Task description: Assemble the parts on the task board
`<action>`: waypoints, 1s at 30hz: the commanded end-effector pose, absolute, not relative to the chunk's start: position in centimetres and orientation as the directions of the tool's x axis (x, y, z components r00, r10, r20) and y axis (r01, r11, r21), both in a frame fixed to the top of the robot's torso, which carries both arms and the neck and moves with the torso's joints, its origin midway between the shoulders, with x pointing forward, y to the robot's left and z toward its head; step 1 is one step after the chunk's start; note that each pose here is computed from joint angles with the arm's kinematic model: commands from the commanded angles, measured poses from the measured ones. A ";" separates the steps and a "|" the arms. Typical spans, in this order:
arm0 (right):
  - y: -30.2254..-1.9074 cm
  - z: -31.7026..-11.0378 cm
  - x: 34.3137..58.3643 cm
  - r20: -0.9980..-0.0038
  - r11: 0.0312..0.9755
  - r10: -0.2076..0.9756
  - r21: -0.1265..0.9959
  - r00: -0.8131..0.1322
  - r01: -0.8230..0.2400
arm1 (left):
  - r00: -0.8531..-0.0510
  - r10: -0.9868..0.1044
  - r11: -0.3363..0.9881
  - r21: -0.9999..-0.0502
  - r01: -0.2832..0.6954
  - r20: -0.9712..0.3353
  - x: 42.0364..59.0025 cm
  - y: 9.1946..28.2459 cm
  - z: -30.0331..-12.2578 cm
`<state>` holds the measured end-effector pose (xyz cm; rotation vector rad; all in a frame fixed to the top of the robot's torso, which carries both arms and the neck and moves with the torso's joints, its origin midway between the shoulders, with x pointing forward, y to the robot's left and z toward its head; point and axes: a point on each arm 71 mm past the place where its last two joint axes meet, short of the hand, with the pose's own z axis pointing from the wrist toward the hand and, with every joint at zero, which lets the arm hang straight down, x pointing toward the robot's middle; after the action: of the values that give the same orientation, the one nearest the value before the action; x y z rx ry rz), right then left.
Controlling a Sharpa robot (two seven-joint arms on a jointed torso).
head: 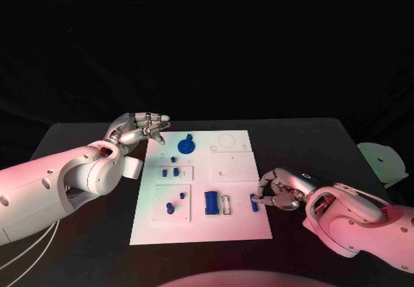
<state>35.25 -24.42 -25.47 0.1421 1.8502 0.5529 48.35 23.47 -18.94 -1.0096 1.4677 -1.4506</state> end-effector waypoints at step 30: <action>-22.6 -28.5 34.8 -0.875 0.921 0.230 0.336 -0.426 -0.194 | -0.360 -0.933 0.001 -1.000 0.011 -0.005 48.2 23.3 -18.8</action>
<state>35.24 -22.40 -27.49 0.0709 1.8956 0.5270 48.31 23.56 -18.94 -1.0090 1.4686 -1.4518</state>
